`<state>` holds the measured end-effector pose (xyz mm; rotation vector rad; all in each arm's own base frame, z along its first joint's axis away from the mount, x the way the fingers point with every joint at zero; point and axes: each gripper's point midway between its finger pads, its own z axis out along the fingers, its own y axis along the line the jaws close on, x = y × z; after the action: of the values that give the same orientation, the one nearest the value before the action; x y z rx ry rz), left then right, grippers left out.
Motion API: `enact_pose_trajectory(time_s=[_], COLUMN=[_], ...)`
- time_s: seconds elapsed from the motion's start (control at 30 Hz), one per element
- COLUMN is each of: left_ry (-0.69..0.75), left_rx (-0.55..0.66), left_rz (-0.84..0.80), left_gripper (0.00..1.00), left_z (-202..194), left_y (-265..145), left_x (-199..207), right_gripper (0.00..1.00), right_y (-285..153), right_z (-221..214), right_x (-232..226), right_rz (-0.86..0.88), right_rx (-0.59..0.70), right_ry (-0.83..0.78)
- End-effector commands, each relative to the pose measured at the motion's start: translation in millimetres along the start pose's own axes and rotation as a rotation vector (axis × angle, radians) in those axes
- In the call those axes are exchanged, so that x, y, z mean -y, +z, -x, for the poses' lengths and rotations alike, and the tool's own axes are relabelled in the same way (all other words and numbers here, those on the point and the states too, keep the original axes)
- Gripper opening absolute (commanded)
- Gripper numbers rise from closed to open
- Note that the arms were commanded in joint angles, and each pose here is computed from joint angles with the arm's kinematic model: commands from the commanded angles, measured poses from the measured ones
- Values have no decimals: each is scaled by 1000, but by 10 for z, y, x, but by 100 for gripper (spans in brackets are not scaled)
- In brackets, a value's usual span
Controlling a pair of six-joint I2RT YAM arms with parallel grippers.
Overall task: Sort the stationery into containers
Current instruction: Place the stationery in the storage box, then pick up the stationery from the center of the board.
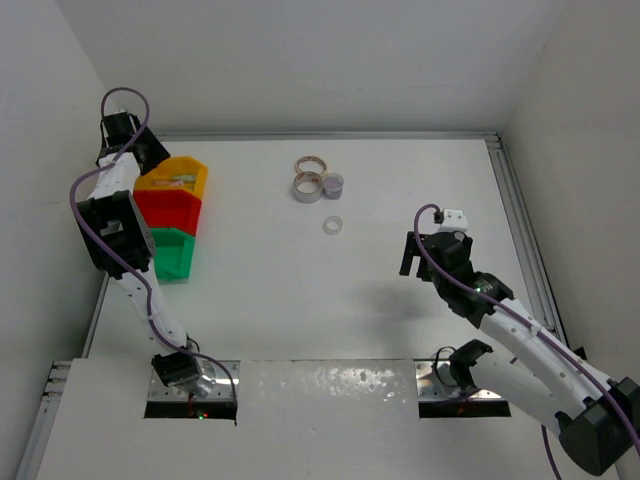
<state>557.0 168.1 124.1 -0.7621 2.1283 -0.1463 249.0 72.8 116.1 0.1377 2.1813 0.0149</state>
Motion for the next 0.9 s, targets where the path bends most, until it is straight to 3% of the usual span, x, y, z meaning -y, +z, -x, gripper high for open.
enact_pose_trajectory(time_s=[0.0, 0.1, 0.23, 0.33, 0.4, 0.6, 0.87], left_ry=[29, 114, 434, 603, 677, 804, 846], left_rx=[124, 177, 183, 77, 5, -220, -213], left_rz=[-60, -145, -283, -336, -385, -425, -404], left_gripper=[43, 27, 23, 28, 37, 47, 48], left_z=[439, 592, 335, -215, -594, -1678, -2030], left_y=[-296, -535, -807, -764, -786, -451, -219], left_x=[235, 596, 1528, 2007, 2301, 2630, 2827], right_gripper=[90, 90, 90, 90, 90, 90, 90], right_y=[-52, -45, -16, 0, 9, 20, 4], right_z=[186, 149, 91, 85, 99, 83, 52], right_x=[-69, -48, -43, -72, -95, -120, -105], right_rz=[20, 14, 12, 22, 29, 36, 31], right_rx=[42, 36, 27, 25, 23, 13, -1], right_ry=[10, 4, 7, 8, 7, -3, -3])
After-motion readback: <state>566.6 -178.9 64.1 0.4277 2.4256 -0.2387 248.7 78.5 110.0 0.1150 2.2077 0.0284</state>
